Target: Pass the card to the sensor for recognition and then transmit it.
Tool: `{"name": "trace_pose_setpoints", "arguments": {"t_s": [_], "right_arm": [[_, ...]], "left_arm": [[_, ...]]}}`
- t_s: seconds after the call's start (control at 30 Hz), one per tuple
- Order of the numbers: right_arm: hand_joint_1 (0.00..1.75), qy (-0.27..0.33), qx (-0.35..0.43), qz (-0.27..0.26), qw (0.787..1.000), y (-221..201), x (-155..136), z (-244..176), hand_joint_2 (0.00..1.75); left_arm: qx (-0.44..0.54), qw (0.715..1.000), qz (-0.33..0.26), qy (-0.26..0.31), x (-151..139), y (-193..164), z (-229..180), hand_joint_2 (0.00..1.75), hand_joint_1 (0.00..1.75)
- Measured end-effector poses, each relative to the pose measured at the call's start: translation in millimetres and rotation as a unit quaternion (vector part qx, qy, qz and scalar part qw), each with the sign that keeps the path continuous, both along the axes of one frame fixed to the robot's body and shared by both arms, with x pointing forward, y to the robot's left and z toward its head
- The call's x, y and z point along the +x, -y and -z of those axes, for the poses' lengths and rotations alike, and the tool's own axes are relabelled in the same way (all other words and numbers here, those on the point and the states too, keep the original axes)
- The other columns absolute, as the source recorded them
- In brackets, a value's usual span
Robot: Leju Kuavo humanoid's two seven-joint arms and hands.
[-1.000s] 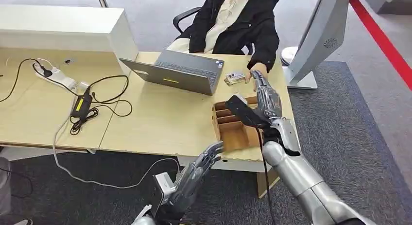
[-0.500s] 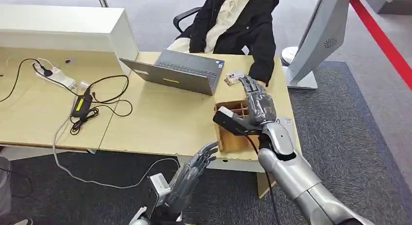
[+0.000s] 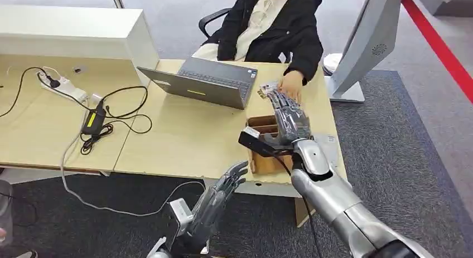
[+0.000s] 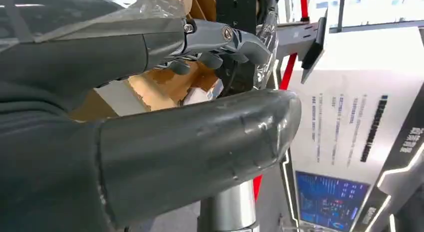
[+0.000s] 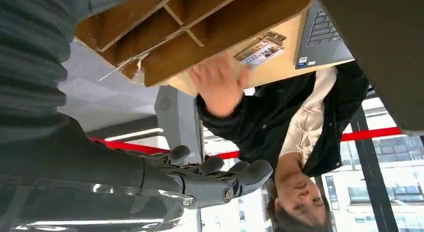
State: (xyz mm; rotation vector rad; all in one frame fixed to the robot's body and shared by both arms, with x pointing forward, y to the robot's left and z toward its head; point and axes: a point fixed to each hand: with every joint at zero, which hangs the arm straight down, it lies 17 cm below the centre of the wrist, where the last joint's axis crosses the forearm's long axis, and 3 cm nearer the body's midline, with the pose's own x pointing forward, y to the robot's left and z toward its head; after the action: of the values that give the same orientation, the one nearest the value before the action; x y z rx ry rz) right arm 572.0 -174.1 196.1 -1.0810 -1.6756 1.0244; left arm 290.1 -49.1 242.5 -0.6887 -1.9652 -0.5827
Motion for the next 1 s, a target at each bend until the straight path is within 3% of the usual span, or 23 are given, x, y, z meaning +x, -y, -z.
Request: {"name": "trace_pose_setpoints", "arguments": {"t_s": [0.3, 1.0], "right_arm": [[0.00, -0.017, -0.037, 0.016, 0.999, 5, 3, 25, 1.75], [0.00, -0.006, -0.074, 0.078, 0.994, 58, 18, 24, 1.75]], "left_arm": [[0.002, 1.000, -0.001, -0.001, -3, -1, 2, 0.00, 0.00], [0.006, 1.000, -0.002, 0.000, -8, -5, 4, 0.00, 0.00]]}}
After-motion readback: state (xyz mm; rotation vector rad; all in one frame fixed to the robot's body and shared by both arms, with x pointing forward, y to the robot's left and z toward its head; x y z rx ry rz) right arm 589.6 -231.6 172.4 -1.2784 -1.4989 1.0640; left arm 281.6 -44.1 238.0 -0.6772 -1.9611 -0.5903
